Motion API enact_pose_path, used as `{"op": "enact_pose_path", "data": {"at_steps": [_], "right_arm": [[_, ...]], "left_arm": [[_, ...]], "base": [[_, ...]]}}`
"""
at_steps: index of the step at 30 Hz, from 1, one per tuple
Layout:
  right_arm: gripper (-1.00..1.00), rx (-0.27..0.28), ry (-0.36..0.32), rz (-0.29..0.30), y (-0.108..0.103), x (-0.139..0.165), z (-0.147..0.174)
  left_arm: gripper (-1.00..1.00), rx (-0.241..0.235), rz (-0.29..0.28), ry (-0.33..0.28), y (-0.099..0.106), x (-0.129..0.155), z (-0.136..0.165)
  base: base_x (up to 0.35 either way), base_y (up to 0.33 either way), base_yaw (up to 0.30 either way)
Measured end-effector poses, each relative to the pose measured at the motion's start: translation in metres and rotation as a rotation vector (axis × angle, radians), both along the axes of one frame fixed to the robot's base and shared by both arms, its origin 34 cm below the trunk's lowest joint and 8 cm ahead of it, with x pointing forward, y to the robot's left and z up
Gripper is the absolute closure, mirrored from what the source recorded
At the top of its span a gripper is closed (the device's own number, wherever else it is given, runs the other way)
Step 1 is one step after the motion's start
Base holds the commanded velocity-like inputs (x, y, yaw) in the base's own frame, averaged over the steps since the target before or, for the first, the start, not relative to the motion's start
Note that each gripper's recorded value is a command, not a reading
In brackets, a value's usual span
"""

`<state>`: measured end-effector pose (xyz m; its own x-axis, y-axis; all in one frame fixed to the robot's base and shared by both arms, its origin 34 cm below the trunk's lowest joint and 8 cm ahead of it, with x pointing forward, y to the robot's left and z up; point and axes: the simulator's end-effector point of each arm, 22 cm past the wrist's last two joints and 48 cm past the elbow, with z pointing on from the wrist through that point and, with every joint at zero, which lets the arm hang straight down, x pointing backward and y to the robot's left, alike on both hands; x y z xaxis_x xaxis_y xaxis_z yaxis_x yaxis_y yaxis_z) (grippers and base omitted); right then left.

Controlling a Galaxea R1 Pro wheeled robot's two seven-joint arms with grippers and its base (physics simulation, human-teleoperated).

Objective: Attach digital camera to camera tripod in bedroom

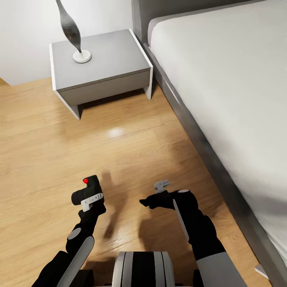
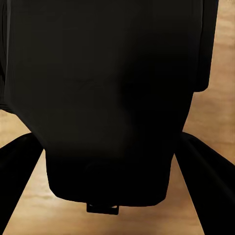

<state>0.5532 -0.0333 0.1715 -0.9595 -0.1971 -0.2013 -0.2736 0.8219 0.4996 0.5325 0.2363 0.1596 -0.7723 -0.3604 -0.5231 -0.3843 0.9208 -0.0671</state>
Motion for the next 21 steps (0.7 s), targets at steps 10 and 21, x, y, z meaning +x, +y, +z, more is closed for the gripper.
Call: {"op": "enact_pose_path", "data": {"at_steps": [10,21], "right_arm": [[-1.00,0.000,-0.037,-0.001,0.000,0.012,0.018],[-1.00,-0.006,-0.084,0.003,-0.001,0.024,0.040]], "left_arm": [[1.00,0.002,-0.001,-0.039,0.000,0.012,0.018],[1.00,-0.002,-0.007,-0.087,-0.001,0.026,0.040]], "base": [[0.000,0.000,0.000],[0.000,0.000,0.000]]}}
